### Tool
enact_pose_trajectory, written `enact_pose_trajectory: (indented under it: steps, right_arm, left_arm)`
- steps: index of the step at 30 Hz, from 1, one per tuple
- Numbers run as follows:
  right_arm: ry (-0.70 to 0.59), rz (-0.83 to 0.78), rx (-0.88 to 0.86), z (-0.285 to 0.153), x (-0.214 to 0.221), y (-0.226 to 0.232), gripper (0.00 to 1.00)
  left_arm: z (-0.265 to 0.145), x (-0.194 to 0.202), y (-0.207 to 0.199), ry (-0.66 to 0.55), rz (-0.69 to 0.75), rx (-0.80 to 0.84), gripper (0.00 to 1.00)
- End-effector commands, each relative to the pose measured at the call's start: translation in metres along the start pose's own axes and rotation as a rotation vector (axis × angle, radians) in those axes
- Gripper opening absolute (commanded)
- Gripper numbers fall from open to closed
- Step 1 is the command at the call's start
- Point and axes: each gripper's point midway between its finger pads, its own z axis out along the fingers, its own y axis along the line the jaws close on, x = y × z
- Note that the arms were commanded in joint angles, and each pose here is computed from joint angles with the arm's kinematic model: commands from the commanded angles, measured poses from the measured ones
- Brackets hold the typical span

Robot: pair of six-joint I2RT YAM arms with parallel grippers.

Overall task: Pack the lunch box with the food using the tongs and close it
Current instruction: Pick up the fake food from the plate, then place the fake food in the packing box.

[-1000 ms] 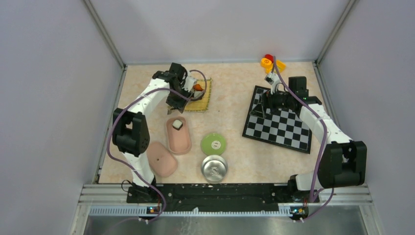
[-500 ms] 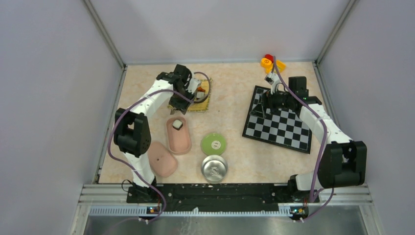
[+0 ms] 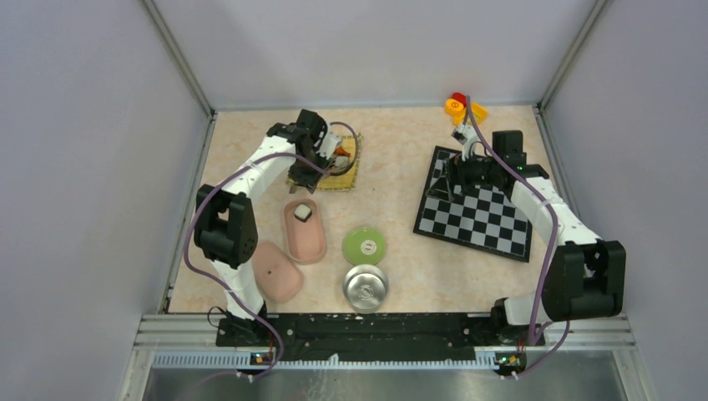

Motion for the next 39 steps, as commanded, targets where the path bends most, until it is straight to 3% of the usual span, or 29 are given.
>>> enact_pose_trajectory:
  steps: [1, 9, 18, 24, 27, 34, 39]
  right_arm:
    - [-0.042, -0.064, -0.008, -0.008, -0.013, 0.008, 0.85]
    - [-0.045, -0.062, -0.006, -0.009, -0.013, 0.007, 0.85]
    - [-0.041, -0.053, -0.013, -0.007, -0.011, 0.006, 0.85]
    - [-0.041, -0.051, -0.021, -0.006, -0.010, 0.007, 0.85]
    - [-0.039, -0.048, -0.026, -0.006, -0.009, 0.007, 0.85]
    - [-0.034, -0.043, -0.031, -0.004, -0.008, 0.007, 0.85]
    - [-0.031, -0.038, -0.032, -0.004, -0.007, 0.006, 0.85]
  left_arm:
    - [-0.008, -0.023, 0.009, -0.078, -0.022, -0.044, 0.37]
    - [-0.039, -0.016, 0.013, -0.125, -0.019, -0.029, 0.21]
    - [-0.074, 0.005, 0.009, -0.176, 0.080, 0.025, 0.16]
    - [-0.108, 0.051, 0.021, -0.211, 0.254, 0.057, 0.14]
    - [-0.127, 0.080, 0.040, -0.249, 0.326, -0.005, 0.15]
    - [-0.139, 0.143, 0.027, -0.213, 0.509, -0.017, 0.15]
    - [-0.130, 0.178, 0.023, -0.113, 0.593, -0.025, 0.18]
